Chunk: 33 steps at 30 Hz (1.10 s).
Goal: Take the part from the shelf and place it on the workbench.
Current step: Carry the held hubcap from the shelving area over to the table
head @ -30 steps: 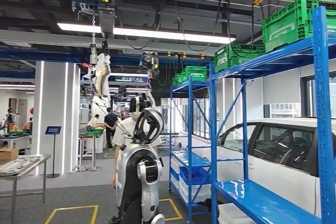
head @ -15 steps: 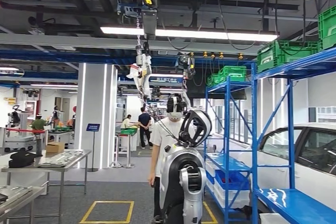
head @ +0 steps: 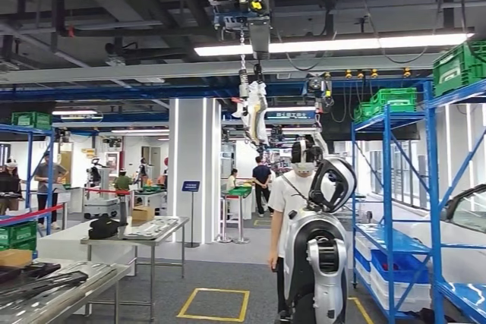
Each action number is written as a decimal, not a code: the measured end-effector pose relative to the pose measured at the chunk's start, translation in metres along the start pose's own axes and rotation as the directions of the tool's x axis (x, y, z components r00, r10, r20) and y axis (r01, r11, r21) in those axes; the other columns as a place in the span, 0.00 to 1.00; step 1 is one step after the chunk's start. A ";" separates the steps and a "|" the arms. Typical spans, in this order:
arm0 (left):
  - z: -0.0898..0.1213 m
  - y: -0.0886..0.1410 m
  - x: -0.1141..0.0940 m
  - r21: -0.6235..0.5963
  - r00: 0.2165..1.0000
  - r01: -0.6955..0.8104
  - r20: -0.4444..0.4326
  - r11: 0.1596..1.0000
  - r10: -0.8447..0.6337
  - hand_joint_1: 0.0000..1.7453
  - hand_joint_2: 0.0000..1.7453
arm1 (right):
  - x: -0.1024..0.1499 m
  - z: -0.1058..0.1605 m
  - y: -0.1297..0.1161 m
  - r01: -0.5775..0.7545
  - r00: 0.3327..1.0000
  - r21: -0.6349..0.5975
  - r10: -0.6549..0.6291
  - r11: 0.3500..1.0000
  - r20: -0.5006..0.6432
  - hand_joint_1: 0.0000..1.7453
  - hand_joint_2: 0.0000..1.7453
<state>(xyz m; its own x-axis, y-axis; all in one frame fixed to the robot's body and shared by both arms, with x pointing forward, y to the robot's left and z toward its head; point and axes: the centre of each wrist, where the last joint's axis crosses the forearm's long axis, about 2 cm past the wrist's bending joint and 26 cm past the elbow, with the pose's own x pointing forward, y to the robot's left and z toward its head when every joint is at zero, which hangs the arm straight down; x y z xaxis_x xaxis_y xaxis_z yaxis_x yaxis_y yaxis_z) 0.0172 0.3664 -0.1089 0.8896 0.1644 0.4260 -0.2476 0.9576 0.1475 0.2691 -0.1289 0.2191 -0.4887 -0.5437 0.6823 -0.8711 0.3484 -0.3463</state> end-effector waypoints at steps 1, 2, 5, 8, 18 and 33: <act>0.000 0.000 0.001 0.000 1.000 -0.001 0.002 1.000 0.001 0.00 1.00 | 0.000 0.000 0.000 -0.001 1.000 0.001 0.001 1.000 0.001 1.00 1.00; -0.001 -0.001 0.002 -0.001 1.000 -0.001 0.004 1.000 0.001 0.00 1.00 | 0.000 -0.001 0.000 -0.001 1.000 0.002 0.001 1.000 0.001 1.00 1.00; -0.001 -0.001 0.002 -0.002 1.000 -0.003 0.004 1.000 0.004 0.00 1.00 | 0.000 -0.002 0.000 0.000 1.000 0.005 0.000 1.000 0.003 1.00 1.00; 0.001 -0.001 -0.002 -0.001 1.000 -0.006 -0.003 1.000 0.006 0.00 1.00 | 0.000 -0.003 0.000 0.003 1.000 0.005 -0.003 1.000 0.008 1.00 1.00; 0.000 -0.005 0.002 -0.007 1.000 -0.019 0.003 1.000 0.019 0.00 1.00 | -0.003 -0.001 0.002 0.016 1.000 -0.003 -0.016 1.000 -0.005 1.00 1.00; 0.000 -0.010 0.000 -0.024 1.000 -0.007 0.002 1.000 0.007 0.00 1.00 | -0.003 -0.004 0.008 0.045 0.999 -0.017 -0.045 0.999 0.014 1.00 1.00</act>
<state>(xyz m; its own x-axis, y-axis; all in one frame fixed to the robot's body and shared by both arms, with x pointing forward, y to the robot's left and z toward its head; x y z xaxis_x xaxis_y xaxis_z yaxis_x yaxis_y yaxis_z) 0.0198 0.3569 -0.1099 0.8871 0.1710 0.4288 -0.2449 0.9617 0.1230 0.2637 -0.1217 0.2165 -0.4499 -0.5697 0.6878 -0.8912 0.3366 -0.3042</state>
